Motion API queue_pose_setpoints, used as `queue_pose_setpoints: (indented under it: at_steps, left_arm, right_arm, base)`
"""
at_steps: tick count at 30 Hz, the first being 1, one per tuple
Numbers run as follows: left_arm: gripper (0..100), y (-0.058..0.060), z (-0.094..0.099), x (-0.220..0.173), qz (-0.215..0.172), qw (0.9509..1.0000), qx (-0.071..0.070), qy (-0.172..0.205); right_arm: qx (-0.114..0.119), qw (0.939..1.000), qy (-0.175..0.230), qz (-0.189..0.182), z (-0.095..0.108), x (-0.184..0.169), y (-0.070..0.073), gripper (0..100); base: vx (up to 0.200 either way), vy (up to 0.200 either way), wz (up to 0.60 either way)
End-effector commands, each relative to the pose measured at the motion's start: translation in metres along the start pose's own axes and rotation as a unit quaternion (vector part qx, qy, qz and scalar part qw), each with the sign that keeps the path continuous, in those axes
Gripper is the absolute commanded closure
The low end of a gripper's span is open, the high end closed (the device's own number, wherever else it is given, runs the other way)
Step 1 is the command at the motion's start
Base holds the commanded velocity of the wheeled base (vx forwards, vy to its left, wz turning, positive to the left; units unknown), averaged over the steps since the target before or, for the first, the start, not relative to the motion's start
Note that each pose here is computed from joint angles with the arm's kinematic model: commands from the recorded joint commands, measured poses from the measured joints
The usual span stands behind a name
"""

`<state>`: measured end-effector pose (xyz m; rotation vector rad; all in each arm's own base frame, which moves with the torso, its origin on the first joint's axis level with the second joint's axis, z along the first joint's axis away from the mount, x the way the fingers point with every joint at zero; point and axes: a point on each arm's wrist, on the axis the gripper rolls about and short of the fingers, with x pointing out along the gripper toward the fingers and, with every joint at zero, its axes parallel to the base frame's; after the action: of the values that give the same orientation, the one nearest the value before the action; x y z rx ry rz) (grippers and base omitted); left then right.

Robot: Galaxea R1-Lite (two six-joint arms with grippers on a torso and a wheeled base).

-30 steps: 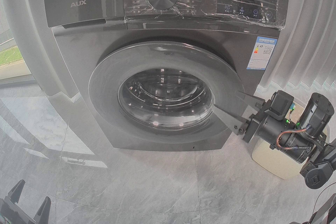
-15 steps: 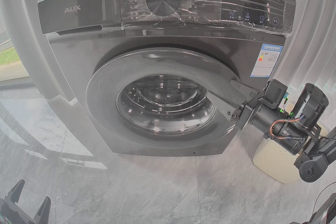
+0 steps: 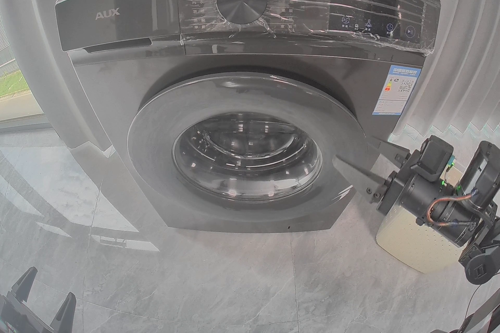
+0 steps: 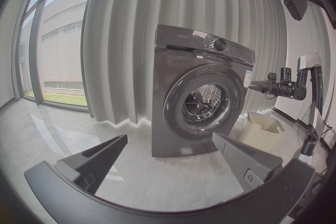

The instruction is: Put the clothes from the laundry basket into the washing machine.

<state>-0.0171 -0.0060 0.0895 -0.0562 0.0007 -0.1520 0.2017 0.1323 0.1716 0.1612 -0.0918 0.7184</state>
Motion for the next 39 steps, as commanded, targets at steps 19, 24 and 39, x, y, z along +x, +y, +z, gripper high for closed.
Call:
queue_pose_setpoints:
  at_steps: [19,24,39]
  left_arm:
    - [0,0.001,-0.005,0.001,0.001,1.0,0.004,0.008]
    - [0,0.001,-0.005,0.001,0.001,1.0,0.002,0.009]
    - [0,0.001,-0.005,0.001,0.001,1.0,-0.002,0.008]
  right_arm:
    - [0.002,0.9999,0.012,-0.004,-0.018,0.027,-0.008,0]
    - [0.002,0.9999,0.012,-0.003,-0.018,0.027,-0.007,0]
    - [0.001,0.9999,0.011,0.012,-0.013,0.013,0.003,0]
  base:
    - [0.095,0.0,0.0]
    - [0.0,0.0,0.0]
    - [0.0,0.0,0.0]
